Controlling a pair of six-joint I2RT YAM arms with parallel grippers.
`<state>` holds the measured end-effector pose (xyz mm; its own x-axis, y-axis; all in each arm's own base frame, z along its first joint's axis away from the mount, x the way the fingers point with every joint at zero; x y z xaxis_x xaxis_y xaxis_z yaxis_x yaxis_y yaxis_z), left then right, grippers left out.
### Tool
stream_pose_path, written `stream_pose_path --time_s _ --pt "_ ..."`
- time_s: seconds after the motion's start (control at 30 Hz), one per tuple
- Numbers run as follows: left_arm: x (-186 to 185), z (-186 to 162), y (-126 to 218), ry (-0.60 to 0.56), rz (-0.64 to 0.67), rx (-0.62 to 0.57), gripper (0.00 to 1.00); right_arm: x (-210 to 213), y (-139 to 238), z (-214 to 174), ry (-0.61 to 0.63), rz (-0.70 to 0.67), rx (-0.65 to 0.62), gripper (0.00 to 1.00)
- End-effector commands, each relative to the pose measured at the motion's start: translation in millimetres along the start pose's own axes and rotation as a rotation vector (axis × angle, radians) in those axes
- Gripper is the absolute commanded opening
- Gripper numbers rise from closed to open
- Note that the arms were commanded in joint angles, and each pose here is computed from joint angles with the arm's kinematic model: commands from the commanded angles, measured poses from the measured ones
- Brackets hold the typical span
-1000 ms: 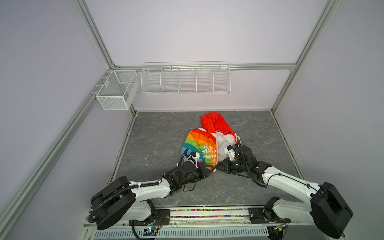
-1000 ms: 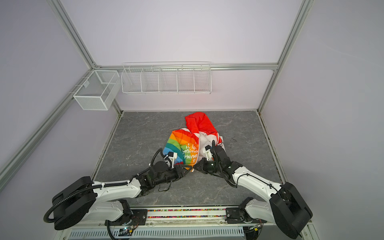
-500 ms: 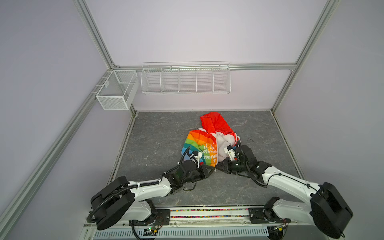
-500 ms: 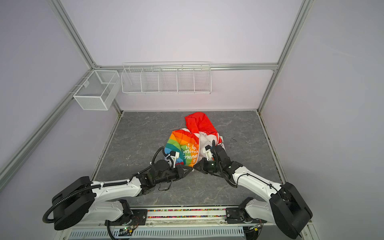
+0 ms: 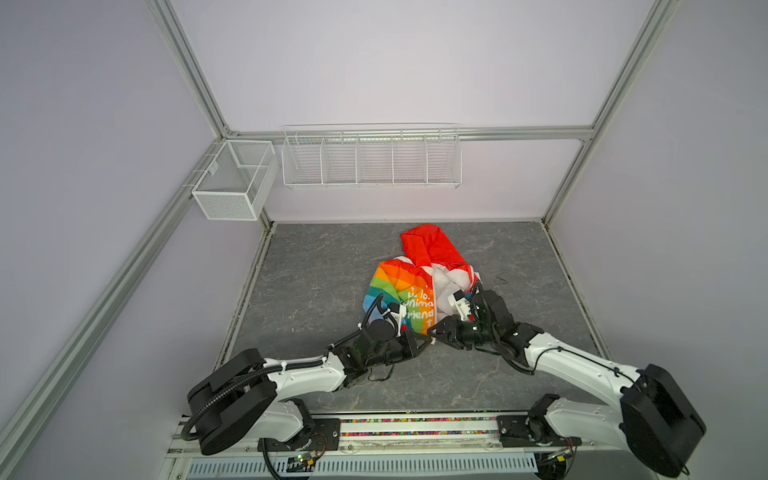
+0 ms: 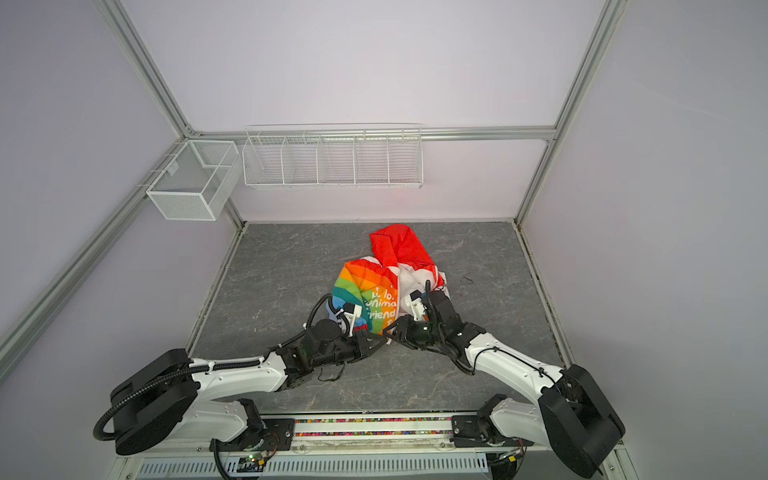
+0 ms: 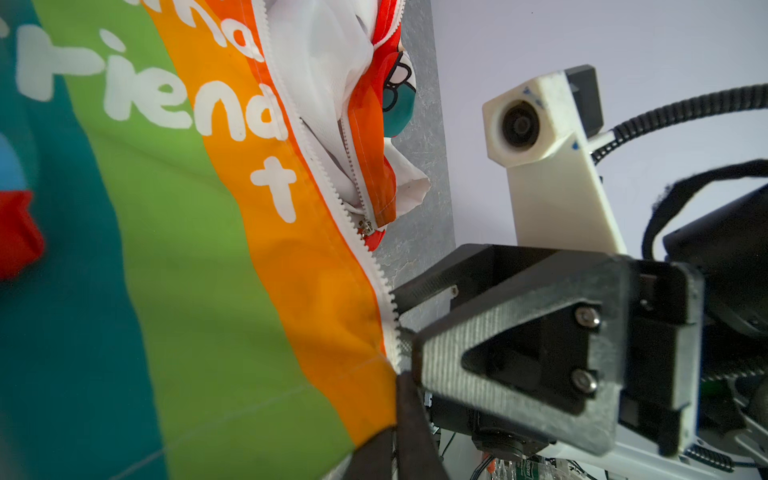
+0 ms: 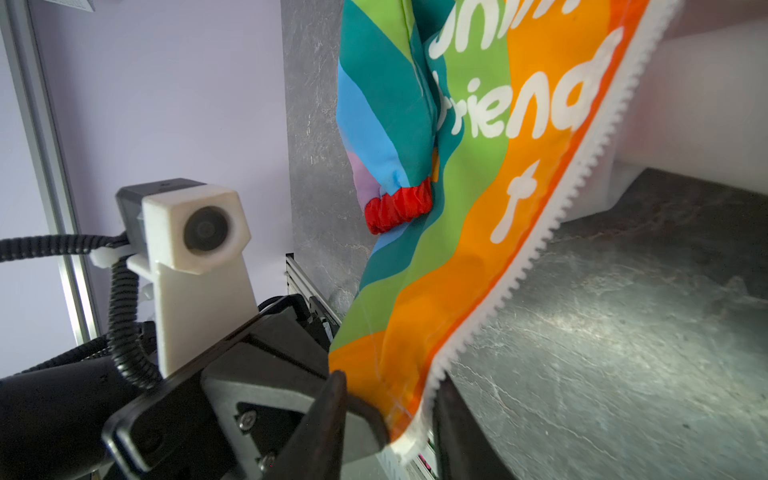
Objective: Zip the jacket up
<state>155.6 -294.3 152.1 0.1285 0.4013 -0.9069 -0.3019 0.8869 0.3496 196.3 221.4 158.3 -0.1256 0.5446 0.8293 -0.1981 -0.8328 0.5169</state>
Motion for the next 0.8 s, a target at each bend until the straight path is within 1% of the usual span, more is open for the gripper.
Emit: stream_pose_path --time_s 0.0,0.17,0.4,0.5,0.53,0.57,0.63,0.67,0.77 --pt "-12.2 2.4 -1.4 -0.005 -0.058 0.000 0.00 0.7 -4.5 3.5 -0.008 0.035 -0.004 0.39" --pt "-12.1 1.5 0.6 0.005 -0.078 -0.003 0.00 0.0 -14.7 7.6 -0.026 0.071 0.005 0.35" --pt "-11.6 0.7 2.3 0.007 -0.082 -0.004 0.00 -0.4 -22.2 10.8 -0.034 0.094 0.013 0.17" --pt "-9.9 0.9 2.7 0.014 -0.083 -0.010 0.00 -1.4 -22.0 10.2 -0.032 0.094 0.013 0.07" --pt "-9.3 0.9 2.9 0.018 -0.082 -0.012 0.00 -2.5 -21.9 9.5 -0.031 0.092 0.014 0.06" --pt "-7.8 0.9 2.9 0.024 -0.077 -0.015 0.07 -3.7 -22.1 8.5 -0.031 0.089 0.015 0.06" --pt "-7.1 1.0 3.5 0.031 -0.080 -0.021 0.25 -4.8 -21.3 7.5 -0.029 0.089 0.014 0.06" --pt "-6.9 1.9 3.6 0.036 -0.082 -0.029 0.31 -5.3 -21.2 6.4 -0.028 0.088 0.015 0.06" --pt "-4.3 2.5 4.0 0.052 -0.089 -0.044 0.35 -6.1 -20.7 6.0 -0.027 0.090 0.013 0.06"
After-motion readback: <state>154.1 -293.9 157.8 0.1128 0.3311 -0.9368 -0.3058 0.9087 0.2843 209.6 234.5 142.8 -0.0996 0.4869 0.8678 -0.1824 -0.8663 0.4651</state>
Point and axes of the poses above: each gripper's point midway between its finger pads, its own y axis back along the fingers, its own x axis along the line the jaws close on, z = x × y, the point moved 6 cm from there along y, back along the fingers, and after that the axes turned 4 degrees about y, right-handed, at the moved point
